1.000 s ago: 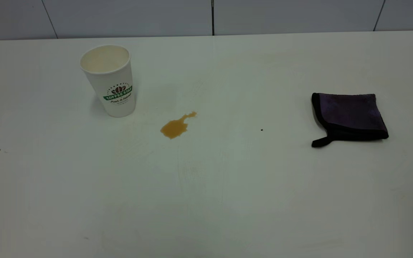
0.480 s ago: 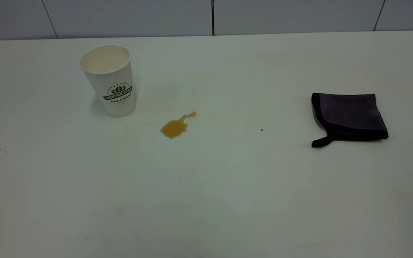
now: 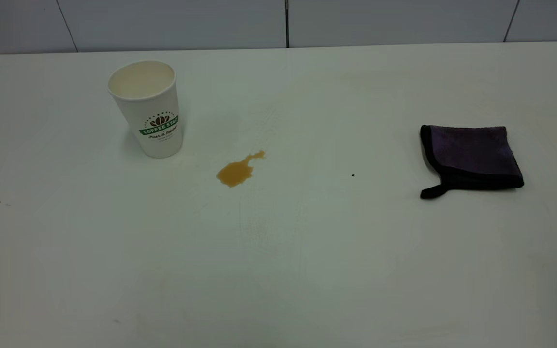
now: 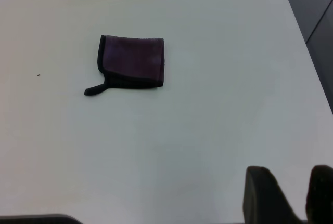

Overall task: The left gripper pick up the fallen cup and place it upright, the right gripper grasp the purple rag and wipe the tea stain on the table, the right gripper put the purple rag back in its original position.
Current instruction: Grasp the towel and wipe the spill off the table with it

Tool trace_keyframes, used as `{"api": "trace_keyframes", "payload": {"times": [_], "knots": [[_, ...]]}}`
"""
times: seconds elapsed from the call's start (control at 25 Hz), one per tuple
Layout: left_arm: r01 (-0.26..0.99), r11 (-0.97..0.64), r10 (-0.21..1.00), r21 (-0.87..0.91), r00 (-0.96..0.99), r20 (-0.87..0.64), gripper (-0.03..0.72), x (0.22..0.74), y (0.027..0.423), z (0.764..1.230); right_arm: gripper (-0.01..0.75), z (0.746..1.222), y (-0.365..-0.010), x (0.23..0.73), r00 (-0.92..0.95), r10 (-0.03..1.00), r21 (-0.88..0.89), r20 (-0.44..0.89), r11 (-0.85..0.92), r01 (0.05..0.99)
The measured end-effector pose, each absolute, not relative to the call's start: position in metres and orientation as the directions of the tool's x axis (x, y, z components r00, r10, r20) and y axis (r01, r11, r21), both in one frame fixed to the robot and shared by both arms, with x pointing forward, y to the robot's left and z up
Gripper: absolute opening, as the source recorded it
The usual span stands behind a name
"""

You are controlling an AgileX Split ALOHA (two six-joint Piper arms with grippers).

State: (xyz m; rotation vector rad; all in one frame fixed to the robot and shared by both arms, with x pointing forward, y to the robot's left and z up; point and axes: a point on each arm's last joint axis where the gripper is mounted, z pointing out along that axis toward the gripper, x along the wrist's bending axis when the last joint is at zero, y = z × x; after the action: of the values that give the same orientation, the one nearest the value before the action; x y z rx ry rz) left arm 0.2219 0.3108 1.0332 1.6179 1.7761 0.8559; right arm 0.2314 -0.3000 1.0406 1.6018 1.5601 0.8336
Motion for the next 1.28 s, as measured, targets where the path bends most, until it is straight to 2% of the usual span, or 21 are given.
{"api": "trace_keyframes", "payload": {"times": [0.84,1.0,1.12,1.28], "knots": [[0.621,0.057,0.996,0.781,-0.094,0.002,0.514,0.222,0.311,1.033,0.246,1.047,-0.3,0.231,0.059,0.998,0.864,-0.037,0.002,0.504],[0.621,0.057,0.996,0.781,-0.094,0.002,0.514,0.222,0.311,1.033,0.314,1.081,-0.301,0.248,0.074,0.997,0.841,-0.011,-0.031,0.54],[0.621,0.057,0.996,0.781,-0.094,0.002,0.514,0.222,0.311,1.033,0.41,1.111,-0.303,0.283,0.073,0.997,0.8,-0.009,-0.037,0.599],[0.621,0.057,0.996,0.781,-0.094,0.002,0.514,0.222,0.311,1.033,0.553,1.126,-0.306,0.347,0.059,0.998,0.715,-0.024,-0.024,0.699]]}}
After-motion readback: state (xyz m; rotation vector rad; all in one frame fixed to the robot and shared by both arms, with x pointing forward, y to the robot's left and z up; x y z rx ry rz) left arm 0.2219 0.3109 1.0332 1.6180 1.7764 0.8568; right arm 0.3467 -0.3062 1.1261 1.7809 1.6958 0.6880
